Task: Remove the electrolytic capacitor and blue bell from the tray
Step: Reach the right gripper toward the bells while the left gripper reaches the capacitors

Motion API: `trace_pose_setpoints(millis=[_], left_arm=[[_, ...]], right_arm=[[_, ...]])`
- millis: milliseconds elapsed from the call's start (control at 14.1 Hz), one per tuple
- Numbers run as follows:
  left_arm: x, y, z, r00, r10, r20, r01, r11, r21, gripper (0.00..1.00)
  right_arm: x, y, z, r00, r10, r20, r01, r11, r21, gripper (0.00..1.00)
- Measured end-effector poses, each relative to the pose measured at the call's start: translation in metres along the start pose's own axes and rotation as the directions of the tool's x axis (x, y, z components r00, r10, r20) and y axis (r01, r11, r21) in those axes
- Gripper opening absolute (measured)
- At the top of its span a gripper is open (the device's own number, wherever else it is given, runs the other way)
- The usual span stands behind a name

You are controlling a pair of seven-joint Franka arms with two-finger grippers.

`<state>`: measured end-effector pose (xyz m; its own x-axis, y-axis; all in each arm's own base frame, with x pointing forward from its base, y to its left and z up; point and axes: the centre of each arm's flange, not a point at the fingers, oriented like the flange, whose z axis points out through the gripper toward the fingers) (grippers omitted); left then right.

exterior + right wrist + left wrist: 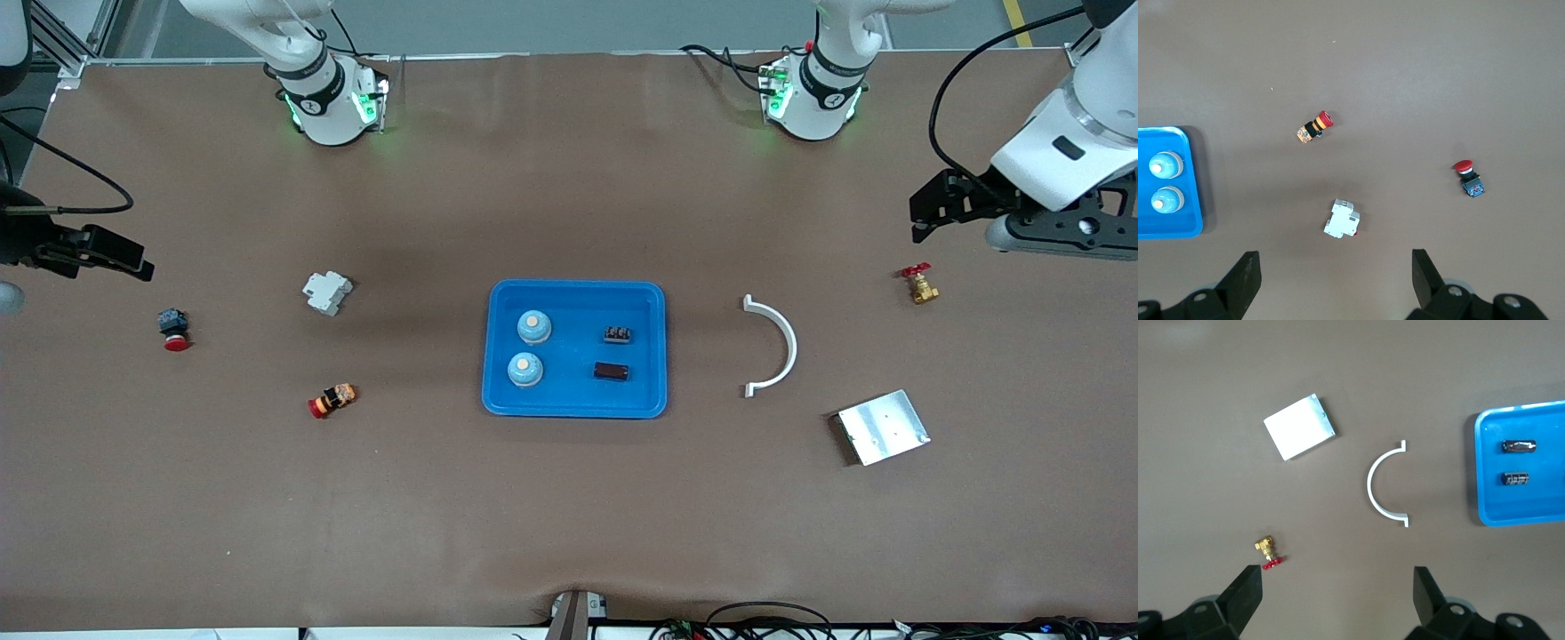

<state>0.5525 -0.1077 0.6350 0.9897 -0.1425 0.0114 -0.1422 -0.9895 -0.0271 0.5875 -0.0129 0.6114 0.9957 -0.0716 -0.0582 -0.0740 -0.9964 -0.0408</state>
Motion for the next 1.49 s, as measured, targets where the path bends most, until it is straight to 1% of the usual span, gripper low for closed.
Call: trace_pose_setpoints(millis=[141, 283, 354, 495, 637, 707, 849, 919, 1061, 1202, 1344, 1485], left_arm=[[0.000, 0.014, 0.006, 0.997, -0.079, 0.014, 0.079, 0.997, 0.000, 1.00], [-0.001, 0.025, 0.010, 0.978, -0.209, 0.027, 0.209, 0.978, -0.003, 1.00], [-0.002, 0.028, 0.011, 0.962, -0.270, 0.041, 0.270, 0.963, -0.015, 1.00], [-0.004, 0.031, 0.019, 0.930, -0.360, 0.076, 0.362, 0.932, -0.014, 1.00], [-0.005, 0.046, 0.035, 0.891, -0.441, 0.113, 0.442, 0.897, 0.010, 1.00], [-0.005, 0.058, 0.046, 0.864, -0.487, 0.131, 0.488, 0.873, 0.028, 1.00], [-0.003, 0.085, 0.068, 0.795, -0.587, 0.154, 0.584, 0.809, 0.066, 1.00], [0.000, 0.099, 0.079, 0.755, -0.637, 0.156, 0.634, 0.770, 0.078, 1.00], [0.009, 0.126, 0.103, 0.657, -0.739, 0.151, 0.734, 0.672, 0.096, 1.00], [0.019, 0.158, 0.138, 0.554, -0.819, 0.151, 0.812, 0.571, 0.116, 1.00], [0.029, 0.185, 0.175, 0.466, -0.871, 0.154, 0.864, 0.486, 0.130, 1.00], [0.039, 0.201, 0.206, 0.384, -0.910, 0.156, 0.905, 0.404, 0.134, 1.00]], right_arm=[[0.000, 0.000, 0.000, 1.000, 0.000, 0.000, 0.000, 1.000, 0.000, 1.00], [0.000, 0.001, 0.000, 1.000, 0.001, 0.000, -0.001, 1.000, 0.000, 1.00], [0.000, 0.003, 0.000, 1.000, 0.005, 0.000, -0.005, 1.000, 0.000, 1.00], [0.001, 0.006, 0.001, 1.000, 0.011, 0.001, -0.011, 1.000, 0.007, 1.00], [0.003, 0.003, 0.002, 1.000, 0.009, -0.006, -0.008, 1.000, 0.018, 1.00], [0.004, 0.000, 0.002, 1.000, 0.004, -0.012, -0.004, 1.000, 0.025, 1.00], [0.007, -0.012, 0.007, 1.000, -0.015, -0.015, 0.016, 0.999, 0.031, 1.00], [0.010, -0.020, 0.012, 1.000, -0.026, -0.016, 0.027, 0.999, 0.032, 1.00], [0.018, -0.042, 0.031, 0.999, -0.047, -0.005, 0.047, 0.998, 0.034, 1.00], [0.030, -0.073, 0.063, 0.999, -0.048, 0.018, 0.047, 0.998, 0.030, 1.00], [0.041, -0.113, 0.101, 0.999, -0.012, 0.038, 0.011, 1.000, 0.022, 1.00], [0.046, -0.155, 0.132, 0.998, 0.028, 0.049, -0.029, 0.999, 0.018, 1.00]])
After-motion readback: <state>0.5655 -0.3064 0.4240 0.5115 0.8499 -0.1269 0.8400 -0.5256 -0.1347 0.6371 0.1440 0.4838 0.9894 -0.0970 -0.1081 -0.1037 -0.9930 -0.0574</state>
